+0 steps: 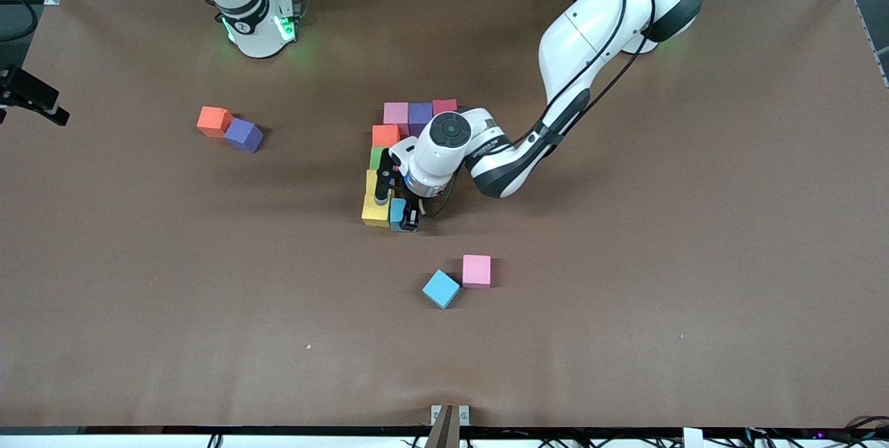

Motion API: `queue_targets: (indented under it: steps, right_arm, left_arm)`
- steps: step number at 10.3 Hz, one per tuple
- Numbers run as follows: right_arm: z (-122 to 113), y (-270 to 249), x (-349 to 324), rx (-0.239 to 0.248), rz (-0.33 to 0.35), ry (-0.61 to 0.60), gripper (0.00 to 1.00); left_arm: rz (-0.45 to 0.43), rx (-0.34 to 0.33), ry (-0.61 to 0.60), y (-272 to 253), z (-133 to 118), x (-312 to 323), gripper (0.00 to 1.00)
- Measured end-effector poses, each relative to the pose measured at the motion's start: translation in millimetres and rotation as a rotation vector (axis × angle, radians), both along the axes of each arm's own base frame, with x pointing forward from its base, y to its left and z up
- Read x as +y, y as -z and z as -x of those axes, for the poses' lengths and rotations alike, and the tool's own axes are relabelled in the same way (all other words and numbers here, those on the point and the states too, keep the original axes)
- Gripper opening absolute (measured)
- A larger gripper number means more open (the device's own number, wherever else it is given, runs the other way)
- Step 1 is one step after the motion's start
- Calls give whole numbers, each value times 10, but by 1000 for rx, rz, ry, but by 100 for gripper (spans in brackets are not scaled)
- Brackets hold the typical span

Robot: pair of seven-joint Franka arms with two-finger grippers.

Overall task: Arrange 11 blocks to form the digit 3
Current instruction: 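Set the blue cube below the yellow cube and open the left gripper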

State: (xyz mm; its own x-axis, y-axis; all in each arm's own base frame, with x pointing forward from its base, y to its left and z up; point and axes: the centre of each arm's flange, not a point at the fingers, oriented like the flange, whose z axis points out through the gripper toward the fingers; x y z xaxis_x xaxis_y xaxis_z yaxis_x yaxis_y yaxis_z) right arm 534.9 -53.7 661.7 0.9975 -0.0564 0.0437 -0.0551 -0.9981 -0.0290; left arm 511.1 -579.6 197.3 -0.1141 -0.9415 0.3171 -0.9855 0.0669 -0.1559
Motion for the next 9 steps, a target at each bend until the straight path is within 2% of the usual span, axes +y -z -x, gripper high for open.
queue_targets:
  steps: [7,9]
  right_arm:
    - [-7,29,8,9,-1,-1,100]
    - [-7,30,5,9,-1,-1,100]
  left_arm:
    - [1,5,-3,5,45,-39,63]
    - [1,5,-5,5,45,-38,70]
